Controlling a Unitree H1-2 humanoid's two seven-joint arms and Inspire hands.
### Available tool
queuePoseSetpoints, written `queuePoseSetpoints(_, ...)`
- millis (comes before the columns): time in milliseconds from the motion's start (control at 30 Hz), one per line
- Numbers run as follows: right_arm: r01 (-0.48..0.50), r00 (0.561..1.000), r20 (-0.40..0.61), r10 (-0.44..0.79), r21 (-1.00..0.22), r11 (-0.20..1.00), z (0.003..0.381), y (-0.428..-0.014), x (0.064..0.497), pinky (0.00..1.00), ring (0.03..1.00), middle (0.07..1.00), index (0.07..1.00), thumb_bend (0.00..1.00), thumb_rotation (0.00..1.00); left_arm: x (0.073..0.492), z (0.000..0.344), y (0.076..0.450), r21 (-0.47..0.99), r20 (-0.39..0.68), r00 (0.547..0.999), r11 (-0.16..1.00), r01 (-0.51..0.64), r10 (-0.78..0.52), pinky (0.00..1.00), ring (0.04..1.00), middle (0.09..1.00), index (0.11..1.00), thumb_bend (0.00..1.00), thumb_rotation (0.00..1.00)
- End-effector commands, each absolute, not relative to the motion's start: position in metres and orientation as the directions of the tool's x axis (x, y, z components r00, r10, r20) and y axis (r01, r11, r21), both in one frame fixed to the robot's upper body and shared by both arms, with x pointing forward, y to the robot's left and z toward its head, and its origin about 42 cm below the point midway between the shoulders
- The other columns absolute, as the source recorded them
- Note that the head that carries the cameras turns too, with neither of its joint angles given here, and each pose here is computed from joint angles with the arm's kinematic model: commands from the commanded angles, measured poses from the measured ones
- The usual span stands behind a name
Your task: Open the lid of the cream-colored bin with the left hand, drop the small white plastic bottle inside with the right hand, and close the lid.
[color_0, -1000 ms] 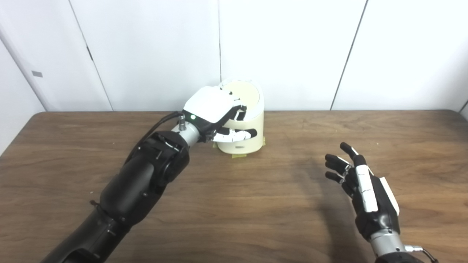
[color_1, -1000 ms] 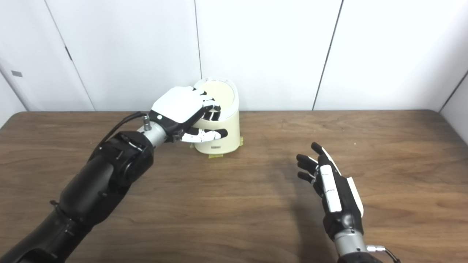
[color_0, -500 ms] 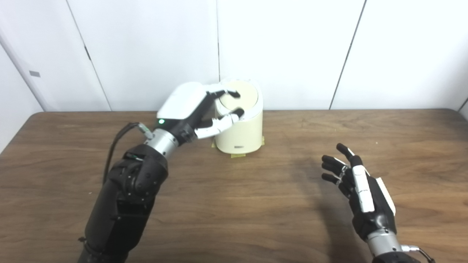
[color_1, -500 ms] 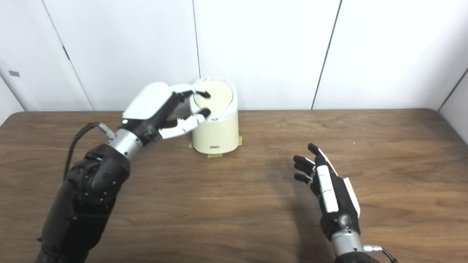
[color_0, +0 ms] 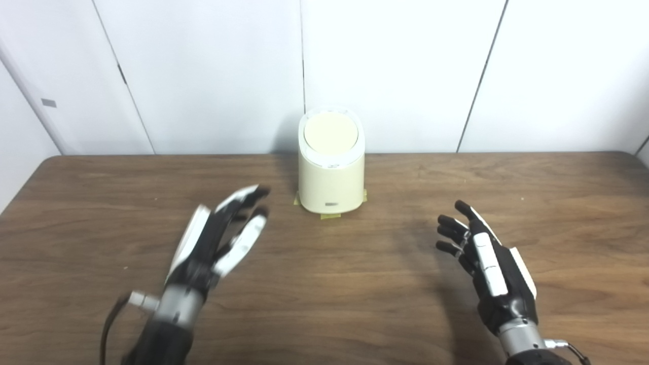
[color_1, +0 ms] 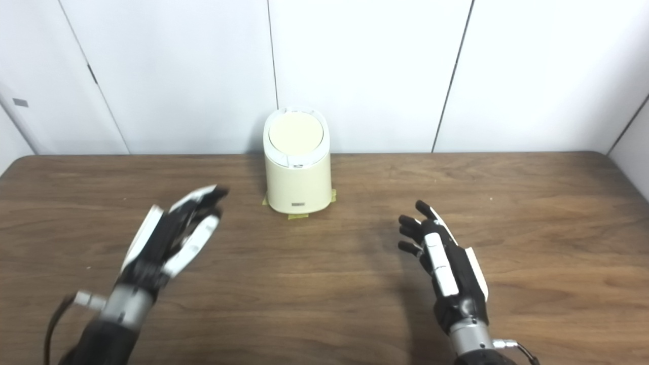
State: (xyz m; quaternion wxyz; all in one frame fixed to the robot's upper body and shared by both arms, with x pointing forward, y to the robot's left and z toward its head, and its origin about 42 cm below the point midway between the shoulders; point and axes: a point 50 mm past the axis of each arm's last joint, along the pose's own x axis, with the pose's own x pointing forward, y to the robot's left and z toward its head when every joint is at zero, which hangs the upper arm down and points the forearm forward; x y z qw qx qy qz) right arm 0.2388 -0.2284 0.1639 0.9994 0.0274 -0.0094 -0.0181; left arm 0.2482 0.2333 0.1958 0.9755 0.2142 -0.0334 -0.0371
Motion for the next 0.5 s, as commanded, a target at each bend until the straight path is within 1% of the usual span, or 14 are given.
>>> queuePoseSetpoints(0,0.021,0.997,0.072,-0.026,0.062,0.998,0.166,-0.226,0.230,0.78,0.847,0.833,0.881,0.49,0.85,0.240,0.203,0.236,0.343,0.129,0.990,0.939,0.013,-0.061,0.86,0.895,0.887,0.861,0.35,0.77)
queuePoseSetpoints(67,0.012,0.997,0.080,-0.015,0.038,0.999,0.166,-0.226,0.229,0.78,0.848,0.848,0.877,0.51,0.86,0.230,0.189,0.243,0.290,0.104,0.994,0.957,0.003,-0.035,0.86,0.900,0.903,0.868,0.33,0.75)
queuePoseSetpoints(133,-0.002,0.996,0.086,0.000,0.020,1.000,0.166,-0.226,0.226,0.80,0.860,0.869,0.879,0.52,0.88,0.223,0.178,0.249,0.278,0.084,0.996,0.960,-0.012,-0.012,0.87,0.894,0.893,0.876,0.32,0.75)
queuePoseSetpoints(233,-0.009,0.996,0.091,0.009,0.005,1.000,0.164,-0.226,0.222,0.82,0.882,0.895,0.885,0.51,0.89,0.214,0.165,0.255,0.282,0.058,0.998,0.959,-0.036,0.020,0.86,0.886,0.888,0.894,0.33,0.75)
queuePoseSetpoints(333,-0.021,0.995,0.098,0.022,-0.012,1.000,0.162,-0.227,0.218,0.85,0.912,0.933,0.916,0.49,0.91,0.207,0.158,0.256,0.269,0.048,0.998,0.962,-0.041,0.029,0.87,0.888,0.898,0.925,0.36,0.76)
queuePoseSetpoints(367,-0.019,0.995,0.101,0.022,-0.031,0.999,0.161,-0.228,0.217,0.85,0.918,0.940,0.921,0.48,0.91,0.205,0.154,0.257,0.245,0.049,0.998,0.969,-0.041,0.030,0.87,0.888,0.900,0.929,0.36,0.76)
queuePoseSetpoints(467,-0.014,0.995,0.102,0.019,-0.047,0.999,0.160,-0.230,0.215,0.87,0.938,0.963,0.938,0.48,0.95,0.200,0.147,0.258,0.187,0.055,0.998,0.981,-0.042,0.032,0.86,0.892,0.921,0.946,0.33,0.74)
